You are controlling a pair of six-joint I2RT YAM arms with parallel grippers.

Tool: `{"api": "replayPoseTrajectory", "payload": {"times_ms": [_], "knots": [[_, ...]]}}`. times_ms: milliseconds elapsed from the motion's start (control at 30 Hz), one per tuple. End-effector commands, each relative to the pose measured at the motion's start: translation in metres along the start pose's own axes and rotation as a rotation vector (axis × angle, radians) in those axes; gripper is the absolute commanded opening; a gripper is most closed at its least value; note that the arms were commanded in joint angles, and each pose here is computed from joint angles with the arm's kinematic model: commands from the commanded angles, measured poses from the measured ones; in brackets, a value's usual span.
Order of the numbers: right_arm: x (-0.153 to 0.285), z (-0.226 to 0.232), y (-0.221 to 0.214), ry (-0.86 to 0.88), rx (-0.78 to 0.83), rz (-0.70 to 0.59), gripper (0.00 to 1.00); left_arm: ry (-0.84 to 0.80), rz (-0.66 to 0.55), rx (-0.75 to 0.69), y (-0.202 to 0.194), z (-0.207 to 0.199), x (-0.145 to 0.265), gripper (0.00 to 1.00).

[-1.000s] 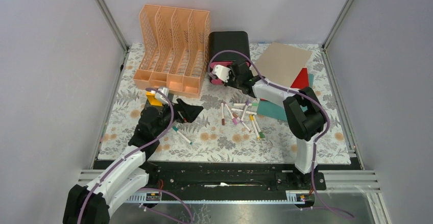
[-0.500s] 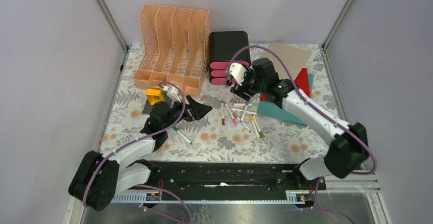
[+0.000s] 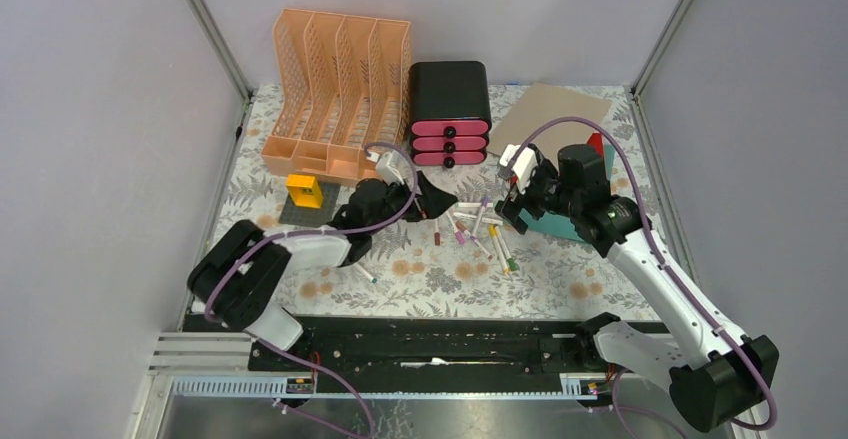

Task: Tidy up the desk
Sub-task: Open the drawer in the storage box.

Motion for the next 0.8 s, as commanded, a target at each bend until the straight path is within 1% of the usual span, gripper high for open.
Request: {"api": "replayPoseTrajectory", "payload": {"times_ms": [0, 100, 233, 367, 500, 600, 667, 767], "knots": [[-0.001, -0.002, -0.005, -0.009, 0.005, -0.032, 1.00, 0.042, -0.131, 0.000, 0.016, -0.006, -0.032, 0.99], [0.000, -0.005, -0.009, -0.045, 0.022, -0.009, 1.00, 0.116, -0.178, 0.023, 0.013, 0.001, -0.048, 0.99], [0.001, -0.007, -0.011, -0.072, 0.025, 0.006, 1.00, 0.173, -0.236, 0.045, 0.013, 0.007, -0.070, 0.99], [0.001, -0.008, -0.012, -0.082, 0.028, 0.015, 1.00, 0.222, -0.275, 0.063, 0.012, 0.019, -0.086, 0.98], [0.002, -0.008, -0.012, -0.086, 0.031, 0.015, 1.00, 0.252, -0.287, 0.059, 0.011, 0.029, -0.102, 0.97], [0.002, -0.008, -0.012, -0.089, 0.034, 0.015, 1.00, 0.258, -0.283, 0.072, 0.011, 0.039, -0.111, 0.89], [0.002, -0.008, -0.013, -0.088, 0.034, 0.018, 1.00, 0.260, -0.289, 0.089, 0.013, 0.046, -0.115, 0.77], [0.001, -0.008, -0.013, -0.086, 0.034, 0.019, 1.00, 0.267, -0.300, 0.117, 0.016, 0.058, -0.116, 0.66]]}}
Point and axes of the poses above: each gripper's point midway between its finger pads, its own x axis back along the fingers, its own z axis along the line the jaws close on, y = z × x, the point moved 9 cm from there along x, back along the fingers, and after that the axes turned 5 degrees about -x, right-handed, at the moved point
